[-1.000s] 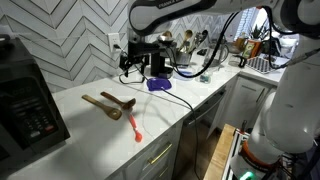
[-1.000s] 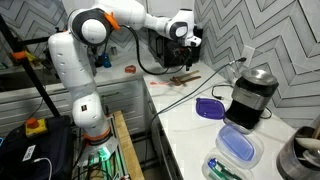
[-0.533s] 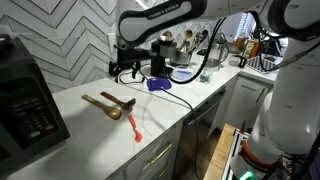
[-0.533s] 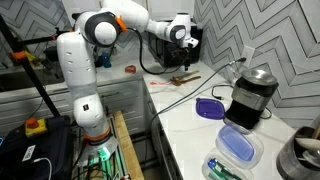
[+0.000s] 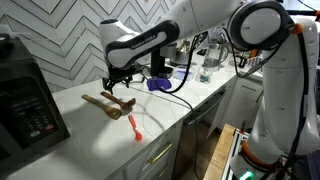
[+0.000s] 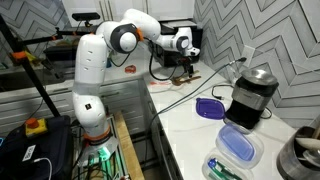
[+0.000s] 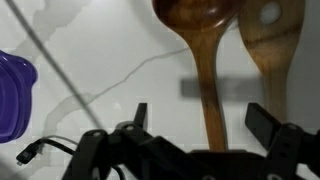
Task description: Put the soup ladle in the lunch box
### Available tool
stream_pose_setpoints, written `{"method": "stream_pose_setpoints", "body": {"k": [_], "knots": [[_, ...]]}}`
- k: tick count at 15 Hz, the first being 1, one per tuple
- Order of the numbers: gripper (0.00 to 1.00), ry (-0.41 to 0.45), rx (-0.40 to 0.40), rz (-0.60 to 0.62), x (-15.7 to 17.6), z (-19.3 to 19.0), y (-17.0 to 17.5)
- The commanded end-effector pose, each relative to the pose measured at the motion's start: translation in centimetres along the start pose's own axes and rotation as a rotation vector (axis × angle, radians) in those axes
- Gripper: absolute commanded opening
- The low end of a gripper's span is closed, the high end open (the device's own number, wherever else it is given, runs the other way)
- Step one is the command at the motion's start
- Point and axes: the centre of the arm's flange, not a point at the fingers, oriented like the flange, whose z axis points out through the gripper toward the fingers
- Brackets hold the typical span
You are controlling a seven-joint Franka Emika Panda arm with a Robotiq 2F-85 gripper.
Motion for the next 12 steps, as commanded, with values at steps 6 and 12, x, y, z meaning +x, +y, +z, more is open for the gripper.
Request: {"method": "stream_pose_setpoints", "body": {"k": [6,12], "knots": [[1.00,-0.089,0.118,-0.137,3.1,4.3,0.0],[0.63,-0.164,0.103,-0.148,3.1,6.1,0.0]]}}
